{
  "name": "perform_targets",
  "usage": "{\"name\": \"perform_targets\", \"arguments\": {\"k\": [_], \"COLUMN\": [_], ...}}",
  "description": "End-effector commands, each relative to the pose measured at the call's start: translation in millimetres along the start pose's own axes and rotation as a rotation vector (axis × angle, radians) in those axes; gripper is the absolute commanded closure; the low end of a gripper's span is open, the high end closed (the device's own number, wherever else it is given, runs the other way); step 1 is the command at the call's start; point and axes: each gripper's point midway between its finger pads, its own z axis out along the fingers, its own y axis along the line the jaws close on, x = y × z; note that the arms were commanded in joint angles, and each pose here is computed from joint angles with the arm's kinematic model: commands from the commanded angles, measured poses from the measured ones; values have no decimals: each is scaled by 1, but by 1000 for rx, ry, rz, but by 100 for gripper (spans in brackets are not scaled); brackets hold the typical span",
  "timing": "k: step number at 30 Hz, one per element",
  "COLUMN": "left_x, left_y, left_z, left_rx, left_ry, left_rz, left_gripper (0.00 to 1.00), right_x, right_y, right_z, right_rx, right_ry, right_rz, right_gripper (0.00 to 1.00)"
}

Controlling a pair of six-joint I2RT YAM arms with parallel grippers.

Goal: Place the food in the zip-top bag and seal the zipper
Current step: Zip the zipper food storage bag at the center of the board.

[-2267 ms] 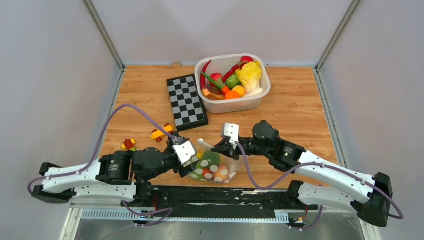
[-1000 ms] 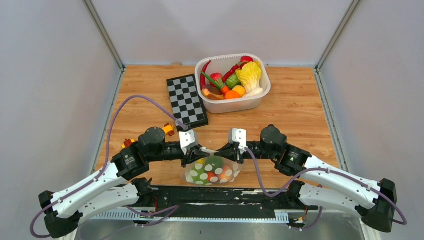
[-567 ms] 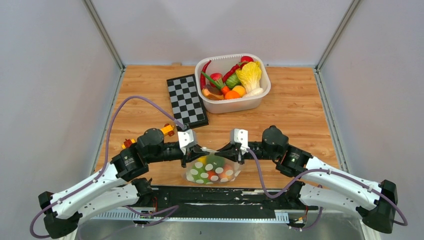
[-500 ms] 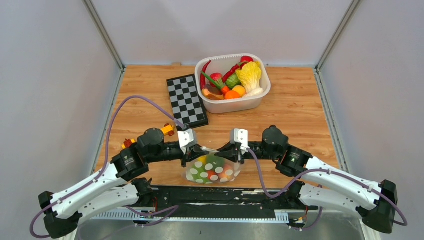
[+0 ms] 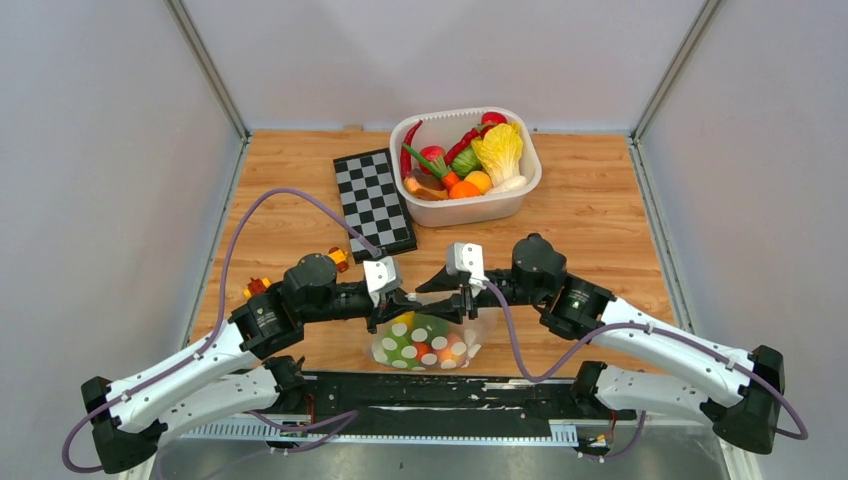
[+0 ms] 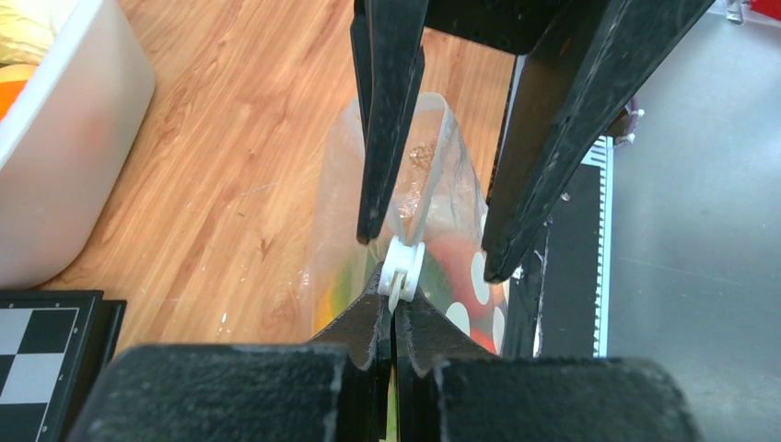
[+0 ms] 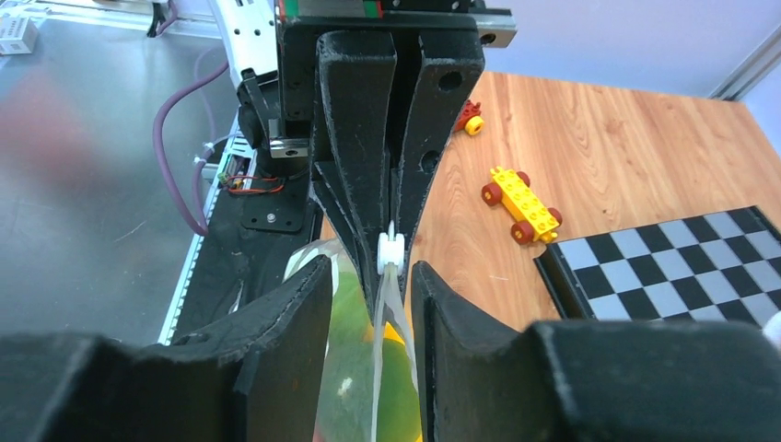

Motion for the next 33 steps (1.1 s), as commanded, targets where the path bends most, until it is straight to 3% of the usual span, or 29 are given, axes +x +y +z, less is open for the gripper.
{"name": "perform_targets", "arguments": {"k": [1,14,18,33], "left_x": [-25,-25,-26,-36], "left_y": [-2,-3,-3,1], "left_z": [-4,-6,-6,-19], "left_rx": [7,12,11,-42], "left_ry": [-67,-68,-71,-136], "left_rz": [14,20,20,37], "left_gripper": [100,100,100,100], "right_x": [-23,-25,-19,8], "right_y": [-1,-1,-2,-3], "right_z": [7,10,11,-2], "right_rx": [-29,-26,-22,18], "right_ry": [-69,-100,-78,24], "right_rz": [2,12,19,-14], "right_gripper": [65,78,86,95]}}
